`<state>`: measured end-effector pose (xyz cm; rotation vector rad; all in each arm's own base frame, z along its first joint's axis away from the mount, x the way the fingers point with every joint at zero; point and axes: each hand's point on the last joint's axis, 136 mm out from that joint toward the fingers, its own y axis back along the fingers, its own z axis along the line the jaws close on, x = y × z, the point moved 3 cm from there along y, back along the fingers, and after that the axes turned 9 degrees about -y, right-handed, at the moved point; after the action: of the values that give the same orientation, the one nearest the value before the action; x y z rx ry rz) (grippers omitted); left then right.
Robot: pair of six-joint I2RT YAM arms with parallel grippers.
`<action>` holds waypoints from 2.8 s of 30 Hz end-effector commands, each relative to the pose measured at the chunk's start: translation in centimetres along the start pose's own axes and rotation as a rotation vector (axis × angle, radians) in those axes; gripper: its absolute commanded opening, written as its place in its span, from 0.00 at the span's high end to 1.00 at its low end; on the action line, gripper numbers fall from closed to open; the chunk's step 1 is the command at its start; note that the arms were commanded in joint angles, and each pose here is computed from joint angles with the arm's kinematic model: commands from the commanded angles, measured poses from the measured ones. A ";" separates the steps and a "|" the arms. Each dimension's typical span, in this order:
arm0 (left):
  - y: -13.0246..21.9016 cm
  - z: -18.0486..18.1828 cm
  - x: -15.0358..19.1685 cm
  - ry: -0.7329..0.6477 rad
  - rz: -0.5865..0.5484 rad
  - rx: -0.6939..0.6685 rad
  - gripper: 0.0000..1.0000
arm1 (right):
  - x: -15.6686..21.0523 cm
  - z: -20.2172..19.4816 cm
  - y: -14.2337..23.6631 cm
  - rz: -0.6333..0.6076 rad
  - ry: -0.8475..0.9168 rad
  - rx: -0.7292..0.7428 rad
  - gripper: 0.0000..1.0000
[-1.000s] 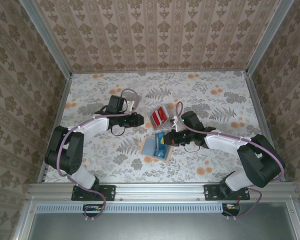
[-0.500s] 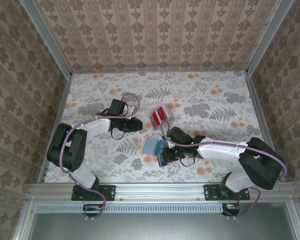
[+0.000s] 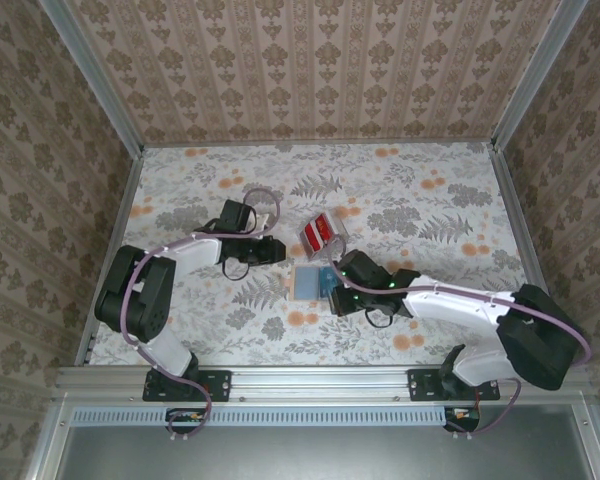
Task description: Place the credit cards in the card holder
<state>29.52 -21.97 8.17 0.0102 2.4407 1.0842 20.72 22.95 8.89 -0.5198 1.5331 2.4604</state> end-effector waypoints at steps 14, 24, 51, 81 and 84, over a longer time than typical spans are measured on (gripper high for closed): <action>-1.6 -0.6 0.6 0.003 0.030 0.058 0.75 | -5.5 0.6 0.7 -0.017 -0.218 -0.379 0.94; -2.4 -1.1 2.6 -0.004 0.076 0.065 0.75 | -5.2 0.2 -3.8 0.088 -0.347 -0.405 0.94; -3.9 -0.4 5.5 0.037 0.110 0.061 0.77 | -3.6 -1.9 -5.5 0.181 -0.492 -0.385 0.92; -4.5 -0.3 7.5 0.057 0.143 0.058 0.80 | -3.3 -2.0 -6.6 0.246 -0.446 -0.225 0.91; -4.5 -0.3 7.6 0.058 0.143 0.058 0.80 | -3.2 -2.2 -6.5 0.242 -0.453 -0.205 0.90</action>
<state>26.15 -23.79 4.39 0.0677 2.5065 1.0287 26.92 24.73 5.22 0.1762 1.1007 2.7450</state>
